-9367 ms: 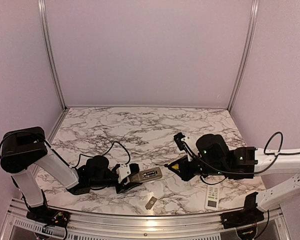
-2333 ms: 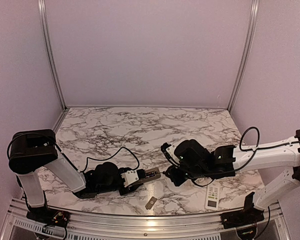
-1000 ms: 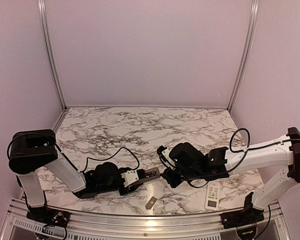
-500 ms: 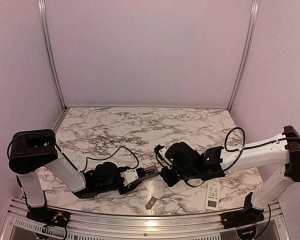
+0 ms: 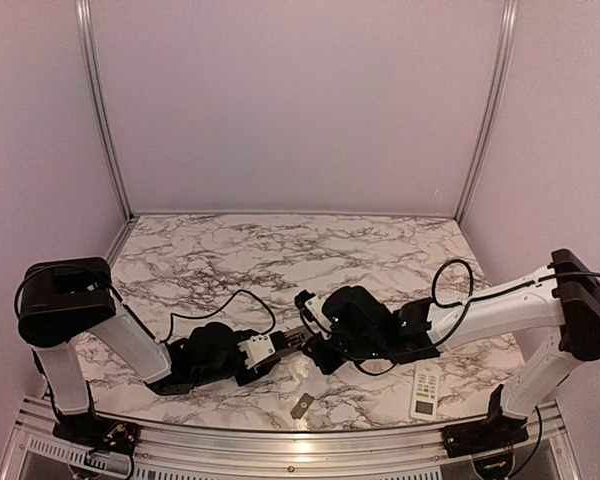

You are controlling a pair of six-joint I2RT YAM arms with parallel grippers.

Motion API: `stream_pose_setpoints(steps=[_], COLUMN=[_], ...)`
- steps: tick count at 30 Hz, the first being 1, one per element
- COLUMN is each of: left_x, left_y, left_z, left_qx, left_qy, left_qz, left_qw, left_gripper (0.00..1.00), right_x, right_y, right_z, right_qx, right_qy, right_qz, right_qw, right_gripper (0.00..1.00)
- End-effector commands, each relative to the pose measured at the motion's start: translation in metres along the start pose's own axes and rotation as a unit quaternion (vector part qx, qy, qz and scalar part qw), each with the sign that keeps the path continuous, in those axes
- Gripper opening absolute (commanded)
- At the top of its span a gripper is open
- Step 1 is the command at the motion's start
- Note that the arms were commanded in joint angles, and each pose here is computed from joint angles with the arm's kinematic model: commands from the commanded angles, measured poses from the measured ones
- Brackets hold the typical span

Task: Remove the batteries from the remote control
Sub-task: Remove the battery from the remote control without the battery cover.

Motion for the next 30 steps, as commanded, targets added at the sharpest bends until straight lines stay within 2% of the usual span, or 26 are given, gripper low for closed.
stream_pose_setpoints(steps=[1, 8, 16, 30], left_x=[-0.018, -0.017, -0.018, -0.019], left_y=[-0.002, -0.001, -0.002, -0.003], left_z=[0.022, 0.022, 0.022, 0.021], left_qx=[-0.045, -0.044, -0.043, -0.042], left_qy=[-0.013, -0.013, -0.014, -0.014], left_qz=[-0.048, -0.044, -0.046, -0.048], left_qw=[0.998, 0.998, 0.998, 0.998], left_gripper=[0.00, 0.00, 0.00, 0.00], right_x=[0.001, -0.003, -0.024, -0.037], right_y=[-0.010, 0.003, 0.019, 0.025], right_z=[-0.016, -0.008, 0.007, 0.004], right_qx=[0.024, 0.008, -0.024, -0.018], right_qy=[0.010, 0.011, 0.006, 0.006], right_qz=[0.020, 0.004, -0.070, -0.110], right_qw=[0.999, 1.000, 0.997, 0.994], right_gripper=[0.00, 0.00, 0.00, 0.00])
Point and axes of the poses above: each gripper's point midway between its finger pads, its own y axis back along the fingers, its own x axis along the line the jaws close on, z = x × y, the point moved 3 cm from there along y, back along the fingers, and after that the axes turned 8 degrees about -y, right-handed, at the moved point
